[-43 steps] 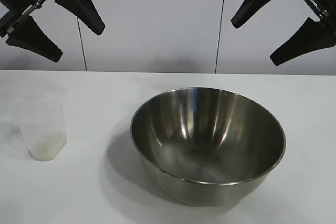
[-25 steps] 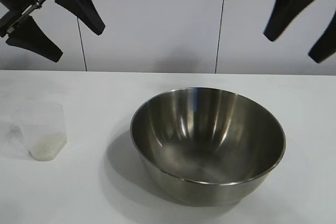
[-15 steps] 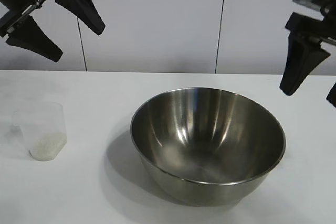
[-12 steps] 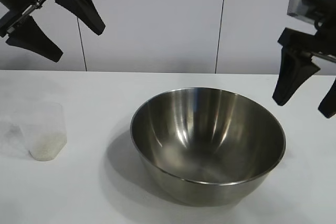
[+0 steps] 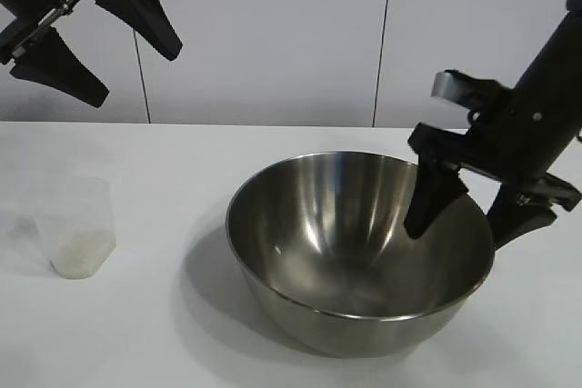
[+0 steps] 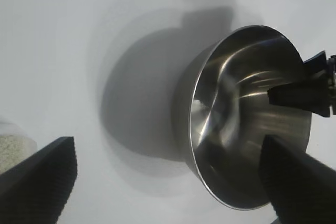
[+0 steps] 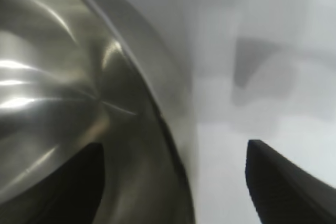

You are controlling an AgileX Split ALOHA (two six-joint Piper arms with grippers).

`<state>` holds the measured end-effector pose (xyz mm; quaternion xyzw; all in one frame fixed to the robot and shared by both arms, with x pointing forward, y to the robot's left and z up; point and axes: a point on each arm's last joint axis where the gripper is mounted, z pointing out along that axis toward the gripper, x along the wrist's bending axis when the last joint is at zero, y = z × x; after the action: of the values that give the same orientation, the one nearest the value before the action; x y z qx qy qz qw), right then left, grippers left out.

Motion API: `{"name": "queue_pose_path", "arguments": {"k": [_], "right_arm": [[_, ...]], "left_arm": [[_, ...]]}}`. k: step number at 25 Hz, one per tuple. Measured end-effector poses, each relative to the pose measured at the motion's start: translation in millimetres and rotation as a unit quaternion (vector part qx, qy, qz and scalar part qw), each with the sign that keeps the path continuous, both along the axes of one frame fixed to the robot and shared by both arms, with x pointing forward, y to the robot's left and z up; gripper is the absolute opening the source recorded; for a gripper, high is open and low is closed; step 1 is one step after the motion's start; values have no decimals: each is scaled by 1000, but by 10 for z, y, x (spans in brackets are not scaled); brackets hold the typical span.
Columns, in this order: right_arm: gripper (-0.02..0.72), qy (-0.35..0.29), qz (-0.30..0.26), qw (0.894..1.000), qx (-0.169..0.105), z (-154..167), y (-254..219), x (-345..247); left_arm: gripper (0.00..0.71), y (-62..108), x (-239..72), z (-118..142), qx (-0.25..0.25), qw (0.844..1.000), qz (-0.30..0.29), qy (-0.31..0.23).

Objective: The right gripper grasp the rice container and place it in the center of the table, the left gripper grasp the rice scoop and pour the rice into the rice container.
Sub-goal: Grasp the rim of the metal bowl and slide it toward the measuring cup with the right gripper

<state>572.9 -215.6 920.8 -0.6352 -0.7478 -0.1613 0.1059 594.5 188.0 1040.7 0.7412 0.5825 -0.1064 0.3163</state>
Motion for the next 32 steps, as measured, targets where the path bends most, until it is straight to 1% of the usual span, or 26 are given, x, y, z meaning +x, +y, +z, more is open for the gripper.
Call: {"name": "queue_pose_path", "arguments": {"k": [3, 4, 6, 8, 10, 14, 17, 19, 21, 27, 32], "right_arm": [[111, -1, 13, 1000, -1, -12, 98, -19], [76, 0, 12, 1000, 3, 4, 115, -26], [39, 1, 21, 1000, 0, 41, 103, -45], [26, 8, 29, 1000, 3, 137, 74, -74], [20, -1, 30, 1000, 9, 276, 34, -65], [20, -35, 29, 999, 20, 600, -6, -34], [18, -45, 21, 999, 21, 700, 41, -12], [18, -49, 21, 999, 3, 678, 134, -18], [18, -45, 20, 999, -7, 627, 280, -38], [18, -21, 6, 1000, -14, 280, 643, -19], [18, -20, -24, 999, -19, 29, 761, 41]], "left_arm": [[675, 0, 0, 0, 0, 1000, 0, 0], [675, 0, 0, 0, 0, 1000, 0, 0], [675, 0, 0, 0, 0, 1000, 0, 0], [675, 0, 1, 0, 0, 1000, 0, 0], [675, 0, 1, 0, 0, 1000, 0, 0], [675, 0, 1, 0, 0, 1000, 0, 0], [675, 0, 1, 0, 0, 1000, 0, 0], [675, 0, 1, 0, 0, 1000, 0, 0], [675, 0, 1, 0, 0, 1000, 0, 0], [675, 0, 1, 0, 0, 1000, 0, 0], [675, 0, 1, 0, 0, 1000, 0, 0]]}}
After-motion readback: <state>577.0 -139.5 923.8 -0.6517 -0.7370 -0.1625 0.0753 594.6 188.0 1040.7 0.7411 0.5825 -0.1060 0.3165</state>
